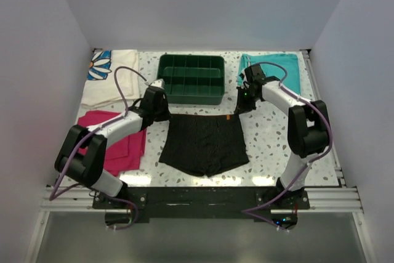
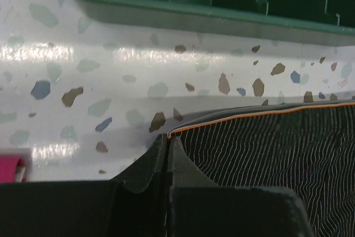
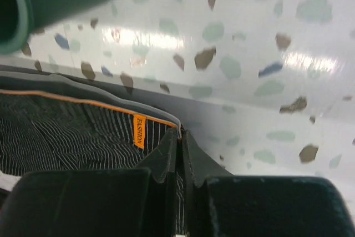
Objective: Roll the underwear
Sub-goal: Flatten out the underwear at the center of the board.
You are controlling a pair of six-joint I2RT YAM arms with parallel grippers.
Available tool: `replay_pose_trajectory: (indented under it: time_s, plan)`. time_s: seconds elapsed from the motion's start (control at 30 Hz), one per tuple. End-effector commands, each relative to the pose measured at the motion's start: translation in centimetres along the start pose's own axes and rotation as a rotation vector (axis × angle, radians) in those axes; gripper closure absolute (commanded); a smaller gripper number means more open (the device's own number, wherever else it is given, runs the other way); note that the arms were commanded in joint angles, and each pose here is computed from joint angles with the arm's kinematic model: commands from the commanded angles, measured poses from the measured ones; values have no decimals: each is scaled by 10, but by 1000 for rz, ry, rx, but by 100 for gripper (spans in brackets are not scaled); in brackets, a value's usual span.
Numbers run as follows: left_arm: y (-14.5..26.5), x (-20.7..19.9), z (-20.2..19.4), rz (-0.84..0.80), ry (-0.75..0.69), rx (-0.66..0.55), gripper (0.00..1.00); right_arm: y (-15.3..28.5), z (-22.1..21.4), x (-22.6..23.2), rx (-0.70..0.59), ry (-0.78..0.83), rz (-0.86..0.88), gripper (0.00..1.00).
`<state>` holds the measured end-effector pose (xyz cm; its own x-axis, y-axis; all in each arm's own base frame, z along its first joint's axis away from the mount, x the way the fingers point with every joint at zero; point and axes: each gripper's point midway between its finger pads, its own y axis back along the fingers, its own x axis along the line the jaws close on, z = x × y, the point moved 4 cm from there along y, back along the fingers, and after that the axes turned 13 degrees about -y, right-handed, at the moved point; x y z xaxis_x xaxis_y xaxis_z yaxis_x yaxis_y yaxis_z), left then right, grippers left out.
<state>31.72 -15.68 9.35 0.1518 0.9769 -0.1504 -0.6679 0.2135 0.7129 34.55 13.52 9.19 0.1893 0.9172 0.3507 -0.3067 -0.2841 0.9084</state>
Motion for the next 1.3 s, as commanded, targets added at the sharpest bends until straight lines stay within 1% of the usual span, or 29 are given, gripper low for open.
replay_pose_trajectory:
  time_s: [0.0,0.1,0.13,0.17,0.2,0.27,0.3,0.33,0.37,0.43,0.47,0.5,0.57,0.6,0.63,0.67,0.7,0.73,0.77,0.8,0.83,0.87,0.9,0.93,0.97,1.0,1.07,1.1,1.27]
  plan:
    - [-17,-15,55,-72,-48,-159,100,1,38,13,-120,57,31,100]
    - [-28,-14,58,-51,-50,-152,100,-11,43,10,-125,44,18,98]
    - [-31,-10,58,-34,-45,-148,100,-14,44,11,-124,42,24,96]
    - [-32,-9,59,-30,-42,-142,100,-20,43,10,-106,36,22,91]
    - [-36,-8,55,-24,-43,-125,97,-21,44,10,-106,38,24,85]
    - [-37,-5,56,5,-34,-120,84,-21,47,10,-122,28,22,64]
    - [-38,-3,52,14,-35,-99,74,-16,50,9,-140,18,27,58]
    - [-37,-1,51,26,-36,-89,49,-10,55,10,-167,6,38,52]
    - [-36,-1,56,33,-37,-94,40,-4,57,10,-180,-15,42,45]
    - [-31,2,59,59,-40,-93,29,19,59,15,-232,-17,57,45]
    - [-27,1,65,61,-38,-106,27,26,57,15,-248,-29,55,44]
    - [-24,3,64,75,-39,-90,27,30,50,11,-247,-37,53,44]
    - [-14,0,72,62,-33,-111,26,53,44,14,-289,-33,82,44]
    - [-10,-1,72,52,-32,-112,25,51,32,9,-263,-31,89,44]
    - [-5,-8,73,0,-30,-115,25,60,25,12,-260,-9,122,45]
    - [3,-12,71,-35,-28,-123,25,59,16,13,-221,1,150,46]
    - [7,-17,71,-74,-27,-138,25,56,-5,19,-125,13,225,47]
    - [9,-25,58,-149,-35,-110,24,55,-18,21,-65,11,259,50]
    - [16,-30,55,-191,-38,-117,24,54,-32,25,-10,18,304,51]
    - [18,-36,52,-228,-36,-121,24,46,-58,25,58,35,314,52]
    - [19,-41,35,-286,-36,-78,24,45,-70,26,73,40,304,52]
    - [22,-46,28,-321,-30,-71,24,50,-80,28,71,55,309,52]
    - [22,-52,27,-363,-31,-91,24,45,-102,26,112,70,299,52]
    - [21,-55,8,-396,-32,-53,24,45,-109,29,123,49,321,52]
    - [20,-57,0,-405,-22,-42,24,47,-116,30,119,43,339,52]
    - [19,-59,-4,-416,-20,-44,24,41,-130,24,147,30,327,52]
    - [14,-58,-23,-423,-9,-3,24,38,-135,24,146,4,344,52]
    - [12,-59,-24,-429,-5,-13,24,34,-143,18,166,-10,329,52]
    - [-7,-51,-42,-385,6,36,24,18,-154,2,177,-45,274,52]
